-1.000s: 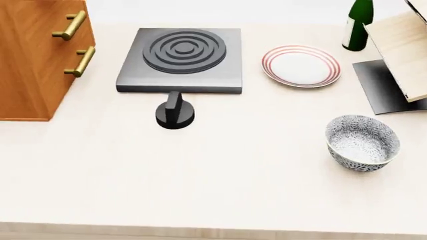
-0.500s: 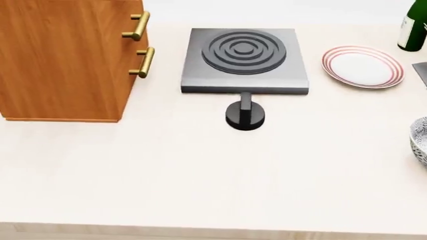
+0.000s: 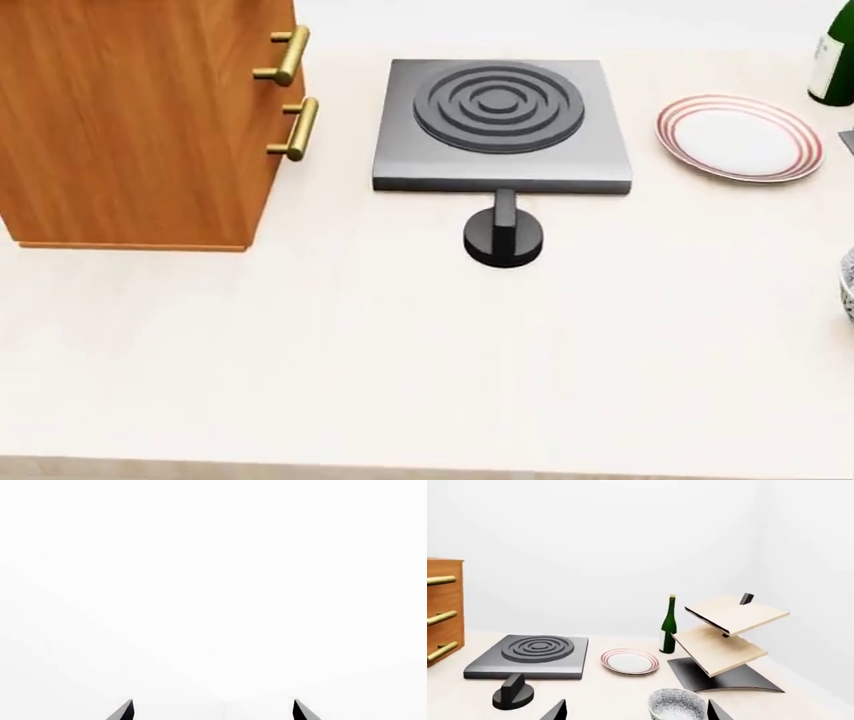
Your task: Put the bowl on the stove.
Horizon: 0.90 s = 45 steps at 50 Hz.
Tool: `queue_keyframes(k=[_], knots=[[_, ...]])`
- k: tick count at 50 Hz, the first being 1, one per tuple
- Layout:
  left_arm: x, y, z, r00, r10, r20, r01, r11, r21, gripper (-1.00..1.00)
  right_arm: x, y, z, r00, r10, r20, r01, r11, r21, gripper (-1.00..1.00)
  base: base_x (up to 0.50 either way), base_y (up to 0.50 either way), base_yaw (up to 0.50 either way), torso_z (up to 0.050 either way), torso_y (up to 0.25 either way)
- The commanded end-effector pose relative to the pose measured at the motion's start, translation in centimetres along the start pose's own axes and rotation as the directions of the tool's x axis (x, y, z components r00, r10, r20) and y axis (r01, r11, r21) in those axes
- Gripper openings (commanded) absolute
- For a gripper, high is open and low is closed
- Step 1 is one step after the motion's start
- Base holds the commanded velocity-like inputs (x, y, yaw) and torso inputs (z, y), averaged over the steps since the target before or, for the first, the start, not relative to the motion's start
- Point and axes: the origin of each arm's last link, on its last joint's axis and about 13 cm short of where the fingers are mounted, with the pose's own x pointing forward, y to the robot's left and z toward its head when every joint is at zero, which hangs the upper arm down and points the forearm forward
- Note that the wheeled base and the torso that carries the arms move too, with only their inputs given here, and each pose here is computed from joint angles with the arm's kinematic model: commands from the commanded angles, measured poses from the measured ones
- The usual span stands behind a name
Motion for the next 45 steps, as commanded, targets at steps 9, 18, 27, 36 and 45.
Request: queue_keyframes(k=[9,18,27,36,45], knots=[[-0.19,0.05,-0.17,1.000,-0.006,-0.014,0.006,1.000,-0.001,1.00,-0.21,0.06,-0.03,1.000,0.026,0.008,-0.026,0.999,0.018,1.00,0.50,0.00,0.00,0.000,0.000],[-0.16,0.00,-0.16,1.000,-0.009,-0.014,0.009,1.000,-0.002,1.00,-0.19,0.06,-0.13,1.000,0.025,0.004,-0.025,1.000,0.013,1.00,0.50,0.00,0.00,0.000,0.000],[-0.13,0.00,-0.19,1.000,-0.013,-0.015,0.013,1.000,-0.002,1.00,-0.12,0.10,-0.23,1.000,0.026,-0.002,-0.026,1.000,0.008,1.00,0.50,0.00,0.00,0.000,0.000],[-0.14,-0.03,-0.18,1.000,-0.017,-0.016,0.017,1.000,-0.002,1.00,-0.13,0.13,-0.37,1.000,0.029,-0.009,-0.029,1.000,0.000,1.00,0.50,0.00,0.00,0.000,0.002],[-0.22,-0.06,-0.19,1.000,-0.022,-0.017,0.022,1.000,-0.003,1.00,-0.14,0.16,-0.38,0.999,0.031,-0.012,-0.031,1.000,-0.004,1.00,0.50,0.00,0.00,0.000,0.001]])
